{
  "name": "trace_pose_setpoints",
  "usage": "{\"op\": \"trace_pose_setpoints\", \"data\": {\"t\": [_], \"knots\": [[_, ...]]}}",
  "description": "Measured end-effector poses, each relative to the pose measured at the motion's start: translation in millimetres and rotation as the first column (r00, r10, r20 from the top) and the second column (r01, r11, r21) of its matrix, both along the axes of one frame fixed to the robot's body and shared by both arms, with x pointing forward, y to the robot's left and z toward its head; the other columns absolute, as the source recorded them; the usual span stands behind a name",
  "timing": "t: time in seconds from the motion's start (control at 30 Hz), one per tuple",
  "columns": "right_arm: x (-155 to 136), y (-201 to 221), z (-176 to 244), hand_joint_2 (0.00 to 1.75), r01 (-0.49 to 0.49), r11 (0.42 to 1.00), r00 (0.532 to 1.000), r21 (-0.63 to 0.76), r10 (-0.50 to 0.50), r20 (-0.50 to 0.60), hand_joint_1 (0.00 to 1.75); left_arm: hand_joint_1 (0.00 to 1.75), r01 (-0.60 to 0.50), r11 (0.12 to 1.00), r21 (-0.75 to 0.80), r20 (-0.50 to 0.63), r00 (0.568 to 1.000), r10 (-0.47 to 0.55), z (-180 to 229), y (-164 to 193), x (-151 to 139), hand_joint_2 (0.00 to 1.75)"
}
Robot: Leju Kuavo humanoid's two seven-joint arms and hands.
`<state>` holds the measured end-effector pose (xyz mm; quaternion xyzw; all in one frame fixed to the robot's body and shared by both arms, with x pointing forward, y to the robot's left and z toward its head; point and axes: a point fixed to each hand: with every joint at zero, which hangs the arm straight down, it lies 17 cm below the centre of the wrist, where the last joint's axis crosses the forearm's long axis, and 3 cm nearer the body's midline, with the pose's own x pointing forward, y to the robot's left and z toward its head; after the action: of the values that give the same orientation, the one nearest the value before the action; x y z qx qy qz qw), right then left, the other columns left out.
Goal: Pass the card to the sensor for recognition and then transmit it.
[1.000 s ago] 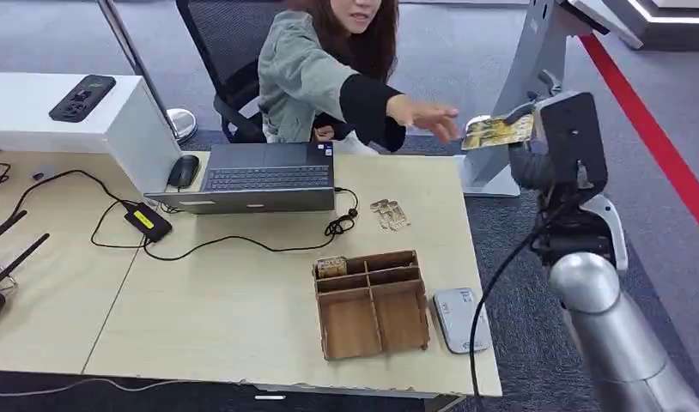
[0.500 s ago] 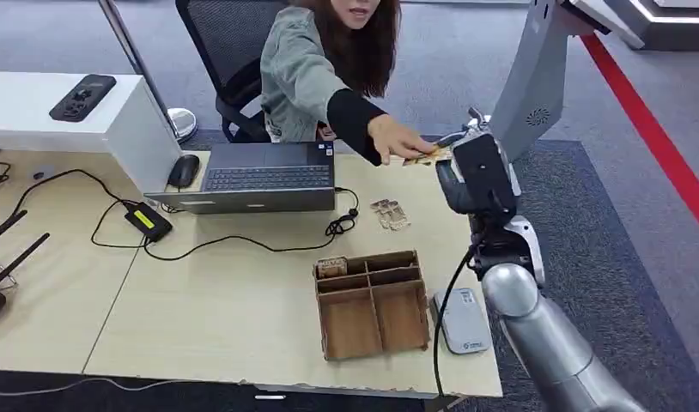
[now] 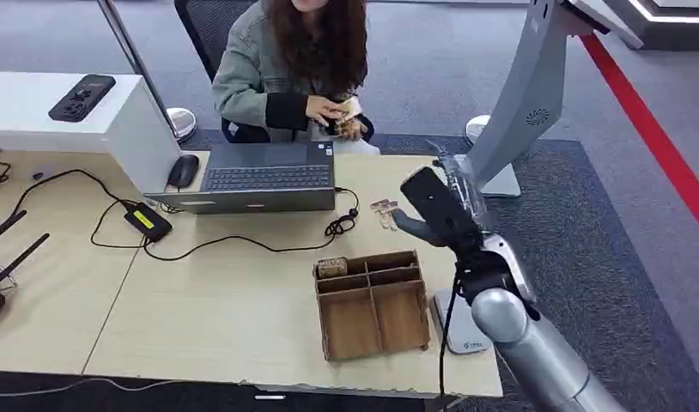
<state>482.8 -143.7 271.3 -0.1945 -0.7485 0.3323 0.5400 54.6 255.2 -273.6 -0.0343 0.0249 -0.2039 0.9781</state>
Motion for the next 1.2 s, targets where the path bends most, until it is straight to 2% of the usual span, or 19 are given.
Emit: {"op": "trace_pose_setpoints", "data": {"t": [0.13,0.27,0.4,0.8,1.2], "knots": [[-14.9,-3.8,-36.0,1.75,-0.010,0.990,0.997,-0.140,0.000,-0.072,0.00,0.00,0.005,1.000,0.000,0.001,1.000,-0.005,-0.1,0.3,-0.5,0.00],[-24.2,-17.9,-72.1,1.75,-0.008,0.955,0.992,-0.296,-0.030,-0.121,0.00,0.00,0.010,1.000,0.000,0.004,1.000,-0.010,-0.3,0.4,-0.6,0.00],[-28.9,-30.3,-90.9,1.75,-0.008,0.926,0.989,-0.378,-0.047,-0.138,0.00,0.00,0.010,1.000,0.001,0.004,1.000,-0.010,-0.4,1.1,-1.2,0.00],[-41.0,-19.5,-109.7,1.75,-0.072,0.881,0.989,-0.468,0.003,-0.147,0.00,0.00,0.015,1.000,0.006,-0.004,1.000,-0.015,-0.3,2.0,-2.4,0.00],[-59.8,20.9,-104.6,1.75,-0.155,0.862,0.985,-0.482,0.097,-0.144,0.00,0.00,0.017,1.000,0.003,0.005,1.000,-0.017,-0.4,1.6,-0.6,0.00]]}}
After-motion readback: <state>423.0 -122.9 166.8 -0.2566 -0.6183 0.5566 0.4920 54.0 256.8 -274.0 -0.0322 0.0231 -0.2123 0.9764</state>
